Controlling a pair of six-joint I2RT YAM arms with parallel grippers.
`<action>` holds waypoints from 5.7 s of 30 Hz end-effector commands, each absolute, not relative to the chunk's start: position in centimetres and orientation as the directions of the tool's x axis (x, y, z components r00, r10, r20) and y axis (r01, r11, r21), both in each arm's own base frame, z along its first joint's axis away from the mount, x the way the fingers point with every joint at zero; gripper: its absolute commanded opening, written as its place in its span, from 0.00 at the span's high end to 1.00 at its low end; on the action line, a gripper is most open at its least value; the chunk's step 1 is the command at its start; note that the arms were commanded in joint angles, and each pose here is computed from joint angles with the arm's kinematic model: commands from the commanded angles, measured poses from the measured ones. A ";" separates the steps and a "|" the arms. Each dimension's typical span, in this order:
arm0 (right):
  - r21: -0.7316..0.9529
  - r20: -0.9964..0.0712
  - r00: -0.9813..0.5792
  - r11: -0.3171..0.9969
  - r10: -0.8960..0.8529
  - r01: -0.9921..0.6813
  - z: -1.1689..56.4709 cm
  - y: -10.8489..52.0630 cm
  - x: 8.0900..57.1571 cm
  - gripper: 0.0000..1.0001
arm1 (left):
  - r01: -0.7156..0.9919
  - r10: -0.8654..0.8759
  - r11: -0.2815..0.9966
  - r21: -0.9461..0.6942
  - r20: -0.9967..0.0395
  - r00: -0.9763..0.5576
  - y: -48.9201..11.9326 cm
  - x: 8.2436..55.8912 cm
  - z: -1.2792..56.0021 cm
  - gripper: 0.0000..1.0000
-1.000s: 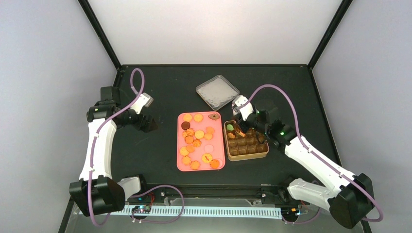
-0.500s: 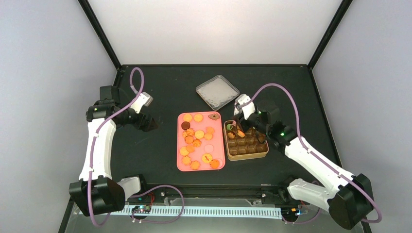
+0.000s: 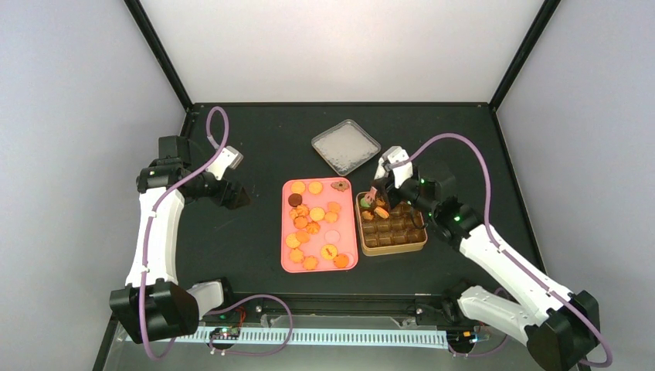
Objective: Pack the cookies
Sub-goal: Pick up the fake cookies from the empty pocket of the box, then pick up the fake cookies from the plate.
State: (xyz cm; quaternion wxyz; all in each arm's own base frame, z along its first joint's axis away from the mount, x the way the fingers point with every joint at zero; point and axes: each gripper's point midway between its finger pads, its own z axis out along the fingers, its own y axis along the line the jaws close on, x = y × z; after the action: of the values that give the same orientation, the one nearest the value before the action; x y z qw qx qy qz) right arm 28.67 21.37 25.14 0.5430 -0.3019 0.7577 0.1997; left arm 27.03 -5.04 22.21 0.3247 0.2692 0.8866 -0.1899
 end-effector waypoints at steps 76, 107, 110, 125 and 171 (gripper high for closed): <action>-0.021 -0.948 -0.137 0.488 -0.287 -0.872 24.1 42.1 19.9 0.66 | 0.587 0.364 0.797 -0.140 -0.665 -0.652 -4.5 26.8 22.1 0.08; -0.103 -0.946 -0.122 0.636 -0.300 -0.765 20.9 42.8 23.9 0.90 | 0.584 0.371 0.801 -0.129 -0.659 -0.654 -4.2 26.8 21.9 0.08; -0.103 -0.953 -0.113 0.649 -0.282 -0.754 21.8 42.3 24.0 0.98 | 0.584 0.370 0.801 -0.130 -0.659 -0.655 -4.2 26.8 21.9 0.08; 0.015 -0.949 -0.211 0.632 -0.236 -0.775 20.4 43.3 24.9 0.68 | 0.585 0.377 0.802 -0.121 -0.657 -0.653 -4.1 26.8 21.8 0.08; -0.031 -0.890 -0.282 0.665 -0.358 -0.746 14.8 38.0 23.3 0.70 | 0.584 0.357 0.798 -0.147 -0.666 -0.655 -4.4 27.1 22.1 0.08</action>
State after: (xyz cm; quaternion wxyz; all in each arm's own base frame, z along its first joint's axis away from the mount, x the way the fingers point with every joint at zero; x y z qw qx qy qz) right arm 23.00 38.53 16.15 0.5037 -0.3465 0.7574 0.2295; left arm 26.94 -4.35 21.47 0.3145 0.2665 0.8951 -0.1699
